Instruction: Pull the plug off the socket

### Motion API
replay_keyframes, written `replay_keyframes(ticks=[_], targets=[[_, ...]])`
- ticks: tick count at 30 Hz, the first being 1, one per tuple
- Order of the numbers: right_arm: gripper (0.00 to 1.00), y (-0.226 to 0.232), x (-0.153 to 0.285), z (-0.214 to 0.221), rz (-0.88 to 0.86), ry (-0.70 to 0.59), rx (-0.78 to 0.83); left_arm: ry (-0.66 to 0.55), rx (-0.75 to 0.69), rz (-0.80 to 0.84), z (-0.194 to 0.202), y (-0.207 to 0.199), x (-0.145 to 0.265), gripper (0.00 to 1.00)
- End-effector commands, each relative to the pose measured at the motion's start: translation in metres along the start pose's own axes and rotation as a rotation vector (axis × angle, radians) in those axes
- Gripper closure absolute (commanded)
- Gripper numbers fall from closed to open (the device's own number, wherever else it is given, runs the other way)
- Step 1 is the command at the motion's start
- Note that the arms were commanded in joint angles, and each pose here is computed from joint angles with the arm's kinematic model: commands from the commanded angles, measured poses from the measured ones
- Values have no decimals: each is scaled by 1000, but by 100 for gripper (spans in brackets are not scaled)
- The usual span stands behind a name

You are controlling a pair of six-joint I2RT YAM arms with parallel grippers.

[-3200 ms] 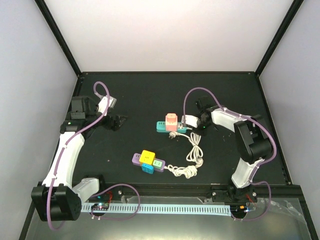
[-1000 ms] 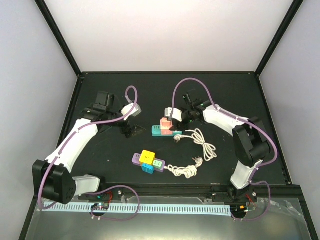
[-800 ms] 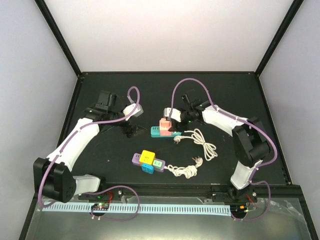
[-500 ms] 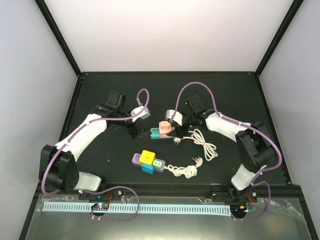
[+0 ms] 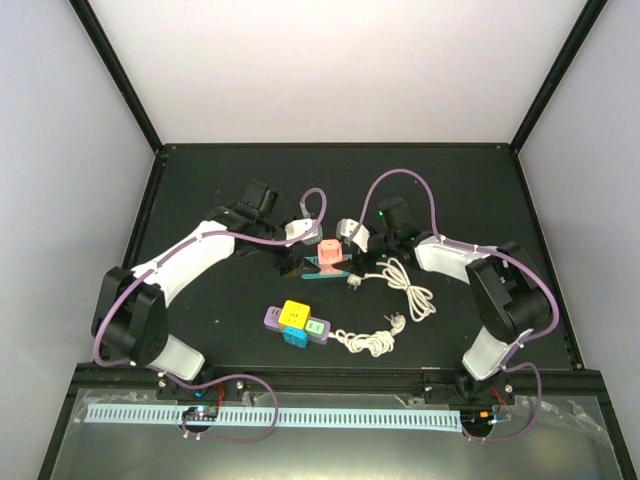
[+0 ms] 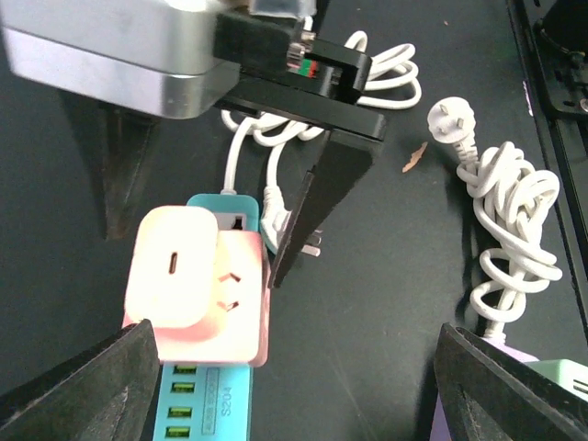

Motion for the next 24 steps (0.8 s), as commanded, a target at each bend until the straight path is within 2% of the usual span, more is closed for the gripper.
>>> replay_keyframes(ticks=[1, 8, 24], targets=[[18, 1, -3, 6, -59, -70, 39, -53, -135, 30, -20, 3, -7, 18], [18, -1, -7, 8, -78, -60, 44, -62, -137, 7, -25, 13, -22, 23], [22, -5, -17, 8, -92, -63, 16, 23, -137, -81, -20, 31, -35, 30]])
Point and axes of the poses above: each gripper's point midway between its finger pads, its own x axis back along the fingers, its own y axis along the line the jaws close on, z = x × y, the point moved 10 cm from there along x, back along the fingers, and after that the axes turned 1 degree about x, right-handed, at the moved point
